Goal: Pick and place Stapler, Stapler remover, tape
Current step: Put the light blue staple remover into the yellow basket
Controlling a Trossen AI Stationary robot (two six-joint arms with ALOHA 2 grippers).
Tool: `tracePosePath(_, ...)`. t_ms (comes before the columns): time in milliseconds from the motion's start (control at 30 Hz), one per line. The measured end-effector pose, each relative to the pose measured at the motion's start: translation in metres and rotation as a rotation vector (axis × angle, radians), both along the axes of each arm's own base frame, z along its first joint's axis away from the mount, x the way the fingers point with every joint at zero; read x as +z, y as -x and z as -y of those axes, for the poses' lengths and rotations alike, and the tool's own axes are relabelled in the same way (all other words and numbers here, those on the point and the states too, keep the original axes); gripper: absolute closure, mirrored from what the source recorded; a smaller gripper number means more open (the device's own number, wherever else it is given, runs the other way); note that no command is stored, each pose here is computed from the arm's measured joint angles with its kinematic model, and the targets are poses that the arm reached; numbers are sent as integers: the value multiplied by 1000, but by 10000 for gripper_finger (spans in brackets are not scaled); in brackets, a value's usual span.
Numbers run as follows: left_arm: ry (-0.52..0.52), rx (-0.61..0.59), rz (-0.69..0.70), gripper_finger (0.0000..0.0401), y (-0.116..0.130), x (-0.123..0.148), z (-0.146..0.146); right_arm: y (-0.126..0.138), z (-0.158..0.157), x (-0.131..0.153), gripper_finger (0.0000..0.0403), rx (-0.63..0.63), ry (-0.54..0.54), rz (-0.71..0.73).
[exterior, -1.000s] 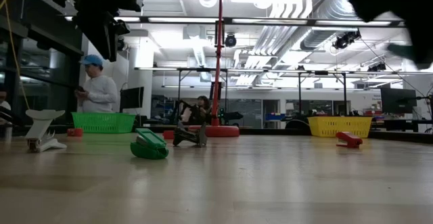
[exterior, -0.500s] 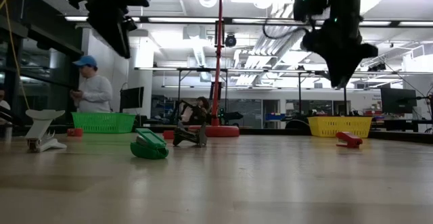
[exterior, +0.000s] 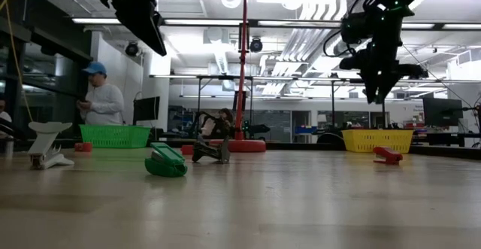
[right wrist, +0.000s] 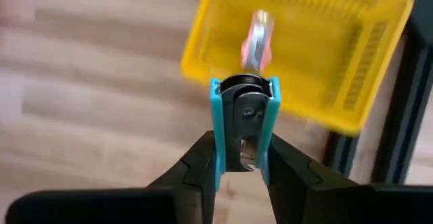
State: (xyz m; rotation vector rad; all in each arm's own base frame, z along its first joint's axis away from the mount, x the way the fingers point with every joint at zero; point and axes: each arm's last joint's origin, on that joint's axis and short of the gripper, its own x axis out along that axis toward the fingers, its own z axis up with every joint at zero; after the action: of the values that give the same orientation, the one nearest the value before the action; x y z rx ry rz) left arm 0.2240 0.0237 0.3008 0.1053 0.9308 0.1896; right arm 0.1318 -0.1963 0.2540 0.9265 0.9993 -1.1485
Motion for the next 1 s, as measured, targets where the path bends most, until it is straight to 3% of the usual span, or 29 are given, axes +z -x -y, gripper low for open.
tracePosePath(167,-20,22,8,297,0,1,-1,-4,23,-11,316,87,64,7)
tracePosePath(567,39,105,29,297,0,1,-1,-4,61,-76,316,93,-73,-196)
tracePosePath(1000,69,115,20,297,1,0,0,-7,66,-82,279,126,-60,-192)
